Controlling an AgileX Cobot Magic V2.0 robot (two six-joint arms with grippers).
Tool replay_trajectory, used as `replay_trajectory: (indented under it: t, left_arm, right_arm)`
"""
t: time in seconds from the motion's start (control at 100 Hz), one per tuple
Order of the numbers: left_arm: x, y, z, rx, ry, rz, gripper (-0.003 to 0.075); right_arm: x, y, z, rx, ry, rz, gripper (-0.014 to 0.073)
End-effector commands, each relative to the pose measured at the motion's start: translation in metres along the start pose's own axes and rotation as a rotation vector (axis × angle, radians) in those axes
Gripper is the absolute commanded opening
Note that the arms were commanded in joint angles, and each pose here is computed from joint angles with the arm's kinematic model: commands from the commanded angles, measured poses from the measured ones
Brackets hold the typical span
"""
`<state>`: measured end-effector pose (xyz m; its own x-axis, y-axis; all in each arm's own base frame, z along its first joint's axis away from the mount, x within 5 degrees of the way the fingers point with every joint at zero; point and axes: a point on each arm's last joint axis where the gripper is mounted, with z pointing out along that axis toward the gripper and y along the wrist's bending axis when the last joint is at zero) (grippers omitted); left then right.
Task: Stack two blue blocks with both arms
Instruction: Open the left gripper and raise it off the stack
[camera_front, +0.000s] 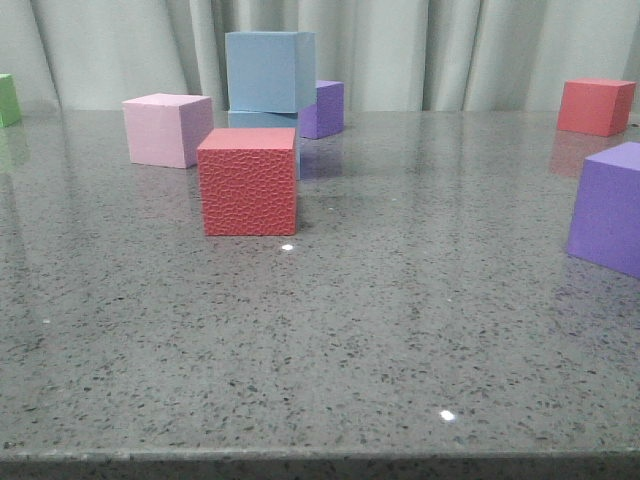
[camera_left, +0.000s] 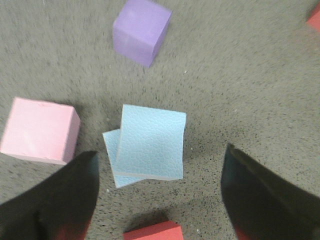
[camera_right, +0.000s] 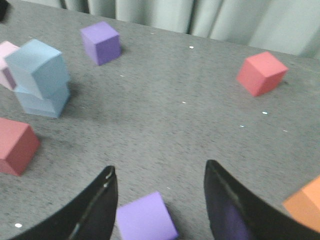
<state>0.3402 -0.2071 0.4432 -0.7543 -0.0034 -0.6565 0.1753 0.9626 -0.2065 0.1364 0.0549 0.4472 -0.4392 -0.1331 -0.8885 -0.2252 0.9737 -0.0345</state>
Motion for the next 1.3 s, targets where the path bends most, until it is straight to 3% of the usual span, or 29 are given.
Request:
replay_trajectory:
  t: [0.0,0.17,0.39,0.6,0.76,0.9,1.29]
  left_arm:
    - [-0.007,0.002,-0.057,0.046,-0.127,0.043,0.0428]
    - [-0.005,0.014,-0.092,0.002,-0.199,0.097,0.0356]
    - [0.01,0.028,-0.118,-0.026,-0.232,0.139,0.0227]
    - [0.034,0.037,-0.141,0.04,-0.347,0.166,0.0074]
    - [0.066,0.052,-0.149,0.059,-0.376,0.184,-0.0018]
    - [0.099,0.067,-0.154,0.081,-0.403,0.197,-0.0018]
    - [0.2,0.11,-0.151,0.134,-0.475,0.221,-0.0018]
  right_arm:
    - [-0.006,-0.007,-0.008,0.053,-0.049,-0.025,0.04]
    - [0.005,-0.008,-0.003,0.067,-0.003,-0.018,0.04]
    - [0.023,-0.013,-0.018,0.026,-0.121,0.025,0.0377]
    - [0.045,-0.025,-0.039,0.035,-0.255,-0.006,0.0232]
    - [0.062,-0.034,-0.057,0.027,-0.313,0.023,0.0051]
    - [0.074,-0.037,-0.066,0.008,-0.366,0.046,-0.012]
    - [0.107,-0.035,-0.077,-0.117,-0.579,0.056,-0.0112]
